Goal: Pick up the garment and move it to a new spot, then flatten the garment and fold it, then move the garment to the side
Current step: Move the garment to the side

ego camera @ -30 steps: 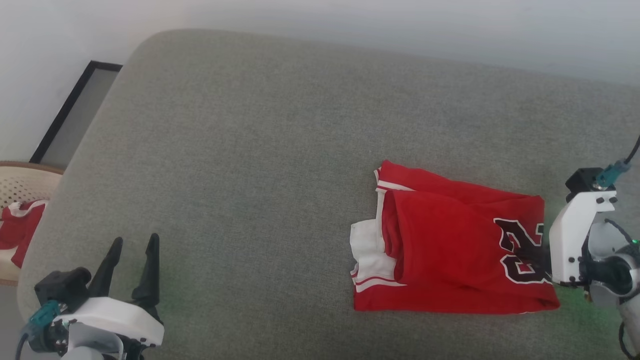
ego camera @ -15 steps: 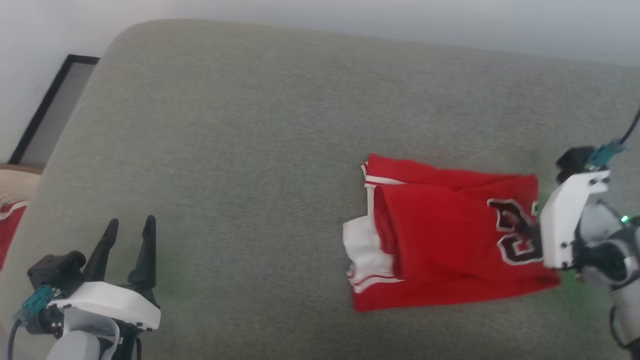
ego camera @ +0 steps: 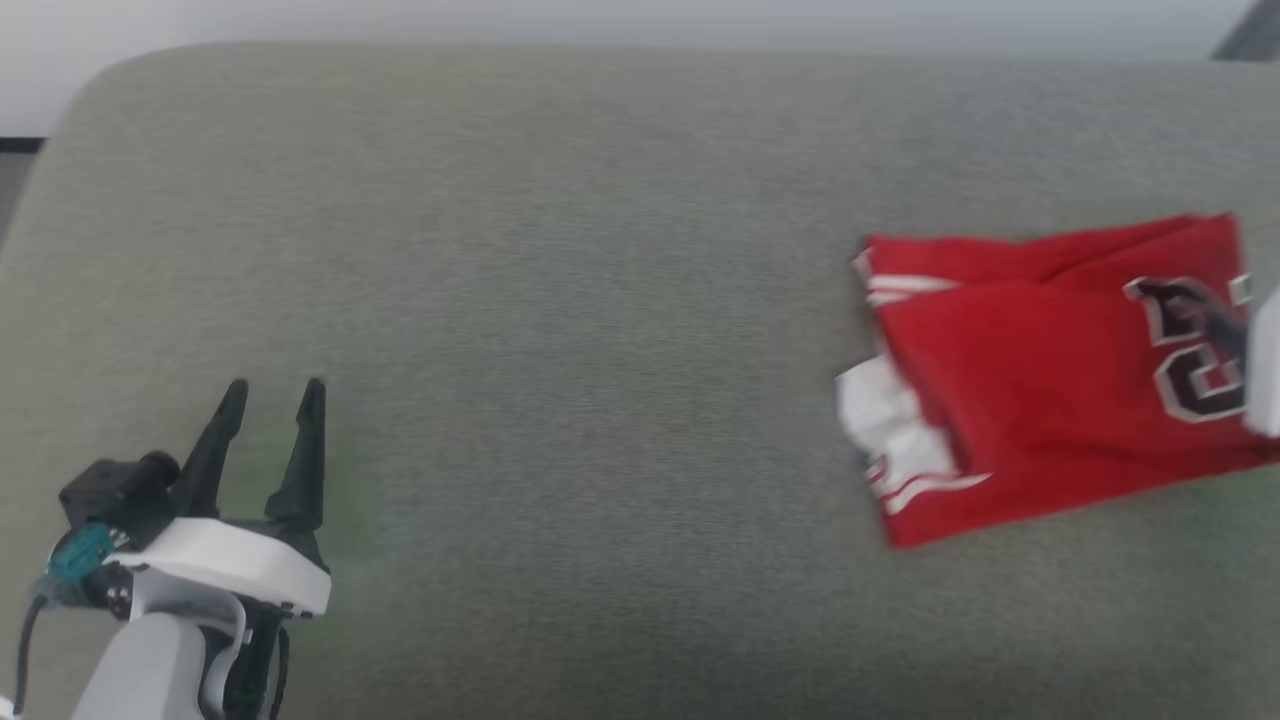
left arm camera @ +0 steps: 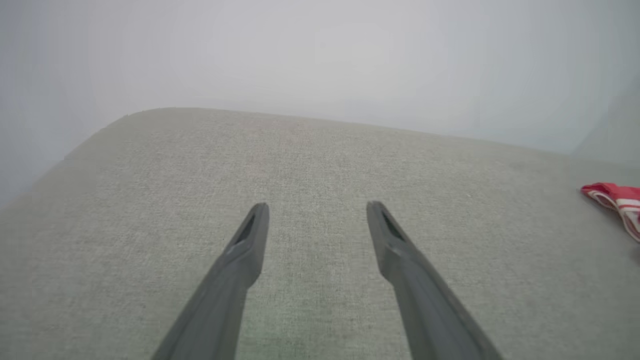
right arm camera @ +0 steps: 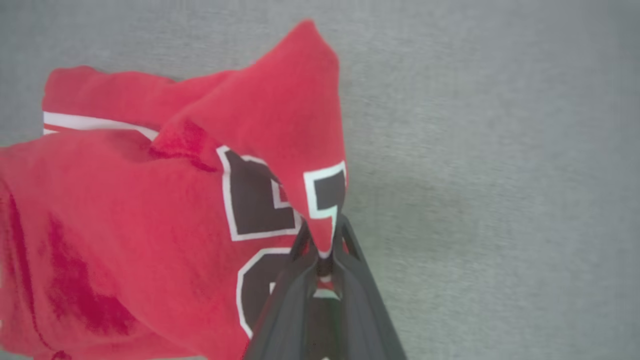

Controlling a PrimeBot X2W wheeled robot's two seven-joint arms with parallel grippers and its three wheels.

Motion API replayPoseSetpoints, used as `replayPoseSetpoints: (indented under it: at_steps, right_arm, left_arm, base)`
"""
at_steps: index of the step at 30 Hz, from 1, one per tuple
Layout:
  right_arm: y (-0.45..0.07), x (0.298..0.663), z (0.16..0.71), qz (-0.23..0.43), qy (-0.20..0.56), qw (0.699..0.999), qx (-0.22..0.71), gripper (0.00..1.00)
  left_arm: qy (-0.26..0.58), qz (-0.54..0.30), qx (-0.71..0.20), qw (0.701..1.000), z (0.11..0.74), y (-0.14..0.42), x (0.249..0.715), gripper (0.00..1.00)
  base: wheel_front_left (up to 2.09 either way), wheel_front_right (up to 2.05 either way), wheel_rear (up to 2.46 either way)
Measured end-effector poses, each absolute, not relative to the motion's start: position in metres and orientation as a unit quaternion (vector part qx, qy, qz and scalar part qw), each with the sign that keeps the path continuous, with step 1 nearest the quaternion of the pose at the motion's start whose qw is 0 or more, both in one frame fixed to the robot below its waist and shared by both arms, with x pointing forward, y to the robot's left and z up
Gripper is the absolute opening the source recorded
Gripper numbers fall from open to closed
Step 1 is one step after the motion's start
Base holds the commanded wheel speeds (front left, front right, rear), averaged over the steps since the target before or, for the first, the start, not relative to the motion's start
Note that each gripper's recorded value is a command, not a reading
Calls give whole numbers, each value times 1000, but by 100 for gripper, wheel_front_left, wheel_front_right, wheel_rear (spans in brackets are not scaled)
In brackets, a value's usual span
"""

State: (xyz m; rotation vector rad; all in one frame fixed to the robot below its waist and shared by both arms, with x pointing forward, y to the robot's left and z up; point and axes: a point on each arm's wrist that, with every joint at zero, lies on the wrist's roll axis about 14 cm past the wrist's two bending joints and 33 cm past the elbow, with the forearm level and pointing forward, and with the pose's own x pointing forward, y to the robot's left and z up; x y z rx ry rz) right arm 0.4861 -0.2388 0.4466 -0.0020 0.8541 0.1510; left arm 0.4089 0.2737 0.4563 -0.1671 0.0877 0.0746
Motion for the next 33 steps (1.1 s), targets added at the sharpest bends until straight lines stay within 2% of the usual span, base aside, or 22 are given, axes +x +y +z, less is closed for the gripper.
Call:
replayPoseSetpoints:
  at_steps: [14,33]
  right_arm:
    - [-387,479,492,-107,339,934,-25,0]
    - [-460,489,482,-190,315,921,-127,0]
  left_arm:
    - [40,-85,-79,992,450,196,478,100]
    - [53,-188,-72,978,416,132,534,100]
  base:
    - [0,0,0]
    - [0,0,0]
